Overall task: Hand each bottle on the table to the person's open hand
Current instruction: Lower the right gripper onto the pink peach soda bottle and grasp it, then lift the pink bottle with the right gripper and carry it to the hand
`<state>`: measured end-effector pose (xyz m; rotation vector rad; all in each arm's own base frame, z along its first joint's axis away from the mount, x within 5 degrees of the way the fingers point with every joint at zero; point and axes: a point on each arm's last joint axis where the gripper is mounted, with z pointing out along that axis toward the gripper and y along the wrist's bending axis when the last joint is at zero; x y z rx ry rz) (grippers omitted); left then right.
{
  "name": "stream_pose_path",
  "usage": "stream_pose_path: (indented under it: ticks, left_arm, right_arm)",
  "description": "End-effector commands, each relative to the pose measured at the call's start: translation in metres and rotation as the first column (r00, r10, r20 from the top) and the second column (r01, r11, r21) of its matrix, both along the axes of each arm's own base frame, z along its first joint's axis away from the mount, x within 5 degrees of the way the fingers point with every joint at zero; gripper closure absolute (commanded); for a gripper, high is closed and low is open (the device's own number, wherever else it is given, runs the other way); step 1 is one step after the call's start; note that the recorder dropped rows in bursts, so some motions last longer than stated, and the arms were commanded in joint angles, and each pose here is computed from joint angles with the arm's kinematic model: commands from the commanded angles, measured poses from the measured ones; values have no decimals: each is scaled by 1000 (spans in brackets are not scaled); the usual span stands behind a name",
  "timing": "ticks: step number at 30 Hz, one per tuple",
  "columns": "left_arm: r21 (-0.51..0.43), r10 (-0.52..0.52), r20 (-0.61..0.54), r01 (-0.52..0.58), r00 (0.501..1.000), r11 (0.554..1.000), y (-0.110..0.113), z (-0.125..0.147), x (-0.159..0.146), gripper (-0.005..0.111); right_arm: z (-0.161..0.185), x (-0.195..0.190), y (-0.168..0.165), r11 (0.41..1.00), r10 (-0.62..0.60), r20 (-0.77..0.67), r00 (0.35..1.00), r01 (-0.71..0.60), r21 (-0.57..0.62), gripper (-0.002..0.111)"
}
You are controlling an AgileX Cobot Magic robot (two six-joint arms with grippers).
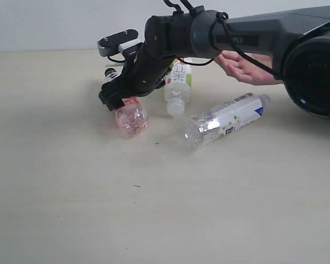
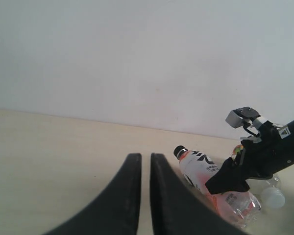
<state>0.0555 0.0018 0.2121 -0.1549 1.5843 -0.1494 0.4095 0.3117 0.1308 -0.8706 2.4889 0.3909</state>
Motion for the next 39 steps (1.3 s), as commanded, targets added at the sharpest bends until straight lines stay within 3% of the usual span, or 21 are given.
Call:
stream_pose_path:
  ticks: [1, 17, 22, 27, 29, 39]
  left_arm:
    - [0, -8, 9, 8, 1000, 1000, 0, 1, -1, 97]
    - [0, -8, 9, 8, 1000, 1000, 0, 1, -1, 97]
    - [0, -8, 9, 8, 1000, 1000, 0, 1, -1, 97]
    - [0, -8, 9, 8, 1000, 1000, 0, 1, -1, 97]
    - [0, -8, 9, 8, 1000, 1000, 0, 1, -1, 97]
    - [0, -8, 9, 8, 1000, 1000, 0, 1, -1, 97]
  right_arm:
    - [2, 3, 2, 1000, -12, 34, 999, 11, 19, 24]
    - [-16, 1, 1, 1000, -14, -24, 1000, 14, -10, 28]
    - [-15, 1, 1, 1000, -15, -26, 1000, 15, -8, 56]
    - [4, 0, 2, 999, -22, -14, 1000, 23, 27, 97]
    - [17, -1, 2, 999, -21, 2, 1000, 21, 40, 108]
    - [90, -25, -4, 998, 27, -10, 1000, -26, 57, 108]
